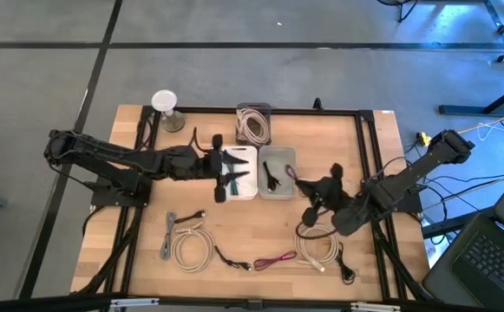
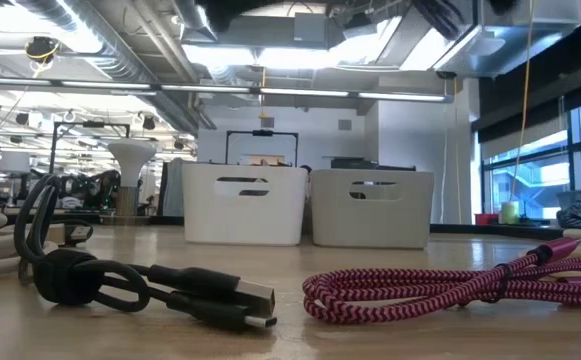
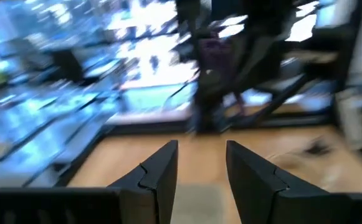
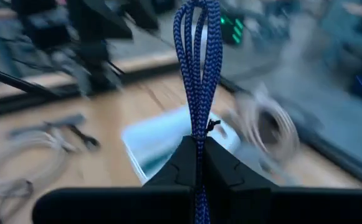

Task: Pick & Place USB Port
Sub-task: Put the purple and black charger cable into the white bin

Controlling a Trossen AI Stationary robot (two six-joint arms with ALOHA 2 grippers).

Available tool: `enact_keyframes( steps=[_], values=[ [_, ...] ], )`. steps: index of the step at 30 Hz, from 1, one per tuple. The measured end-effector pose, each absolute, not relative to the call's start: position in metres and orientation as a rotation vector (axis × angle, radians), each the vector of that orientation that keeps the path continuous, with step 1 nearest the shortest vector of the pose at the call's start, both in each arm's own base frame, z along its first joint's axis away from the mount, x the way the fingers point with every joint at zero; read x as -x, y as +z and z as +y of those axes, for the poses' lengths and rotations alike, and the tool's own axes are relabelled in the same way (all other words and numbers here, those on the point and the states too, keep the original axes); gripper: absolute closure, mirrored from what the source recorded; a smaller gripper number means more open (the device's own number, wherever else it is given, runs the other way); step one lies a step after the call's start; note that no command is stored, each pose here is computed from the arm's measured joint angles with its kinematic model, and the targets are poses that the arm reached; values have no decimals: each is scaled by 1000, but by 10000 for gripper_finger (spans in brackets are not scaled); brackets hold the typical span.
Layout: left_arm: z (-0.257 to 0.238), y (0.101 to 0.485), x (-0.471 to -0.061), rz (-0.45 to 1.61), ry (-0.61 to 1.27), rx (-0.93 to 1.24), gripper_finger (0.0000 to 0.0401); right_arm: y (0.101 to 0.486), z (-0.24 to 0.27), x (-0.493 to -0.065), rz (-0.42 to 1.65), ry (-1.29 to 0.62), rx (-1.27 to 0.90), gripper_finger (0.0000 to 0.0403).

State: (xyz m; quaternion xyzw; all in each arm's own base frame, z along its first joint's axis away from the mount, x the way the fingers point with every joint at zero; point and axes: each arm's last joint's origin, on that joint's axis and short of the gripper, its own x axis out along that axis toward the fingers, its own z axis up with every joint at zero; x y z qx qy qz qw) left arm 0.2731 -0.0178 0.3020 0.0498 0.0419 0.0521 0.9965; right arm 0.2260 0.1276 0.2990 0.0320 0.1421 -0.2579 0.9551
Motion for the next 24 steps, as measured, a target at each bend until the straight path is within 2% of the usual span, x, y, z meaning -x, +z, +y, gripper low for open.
enact_keyframes(
  steps=[7,17,24],
  values=[
    [-23,314,-273,-46,-62,-88,274,325,134,-251,133,-299,33,397],
    [-25,310,-281,-67,-129,-90,274,315,113,-292,79,-225,57,397],
    [-25,309,-282,-72,-126,-109,274,312,103,-302,56,-189,36,397]
  ],
)
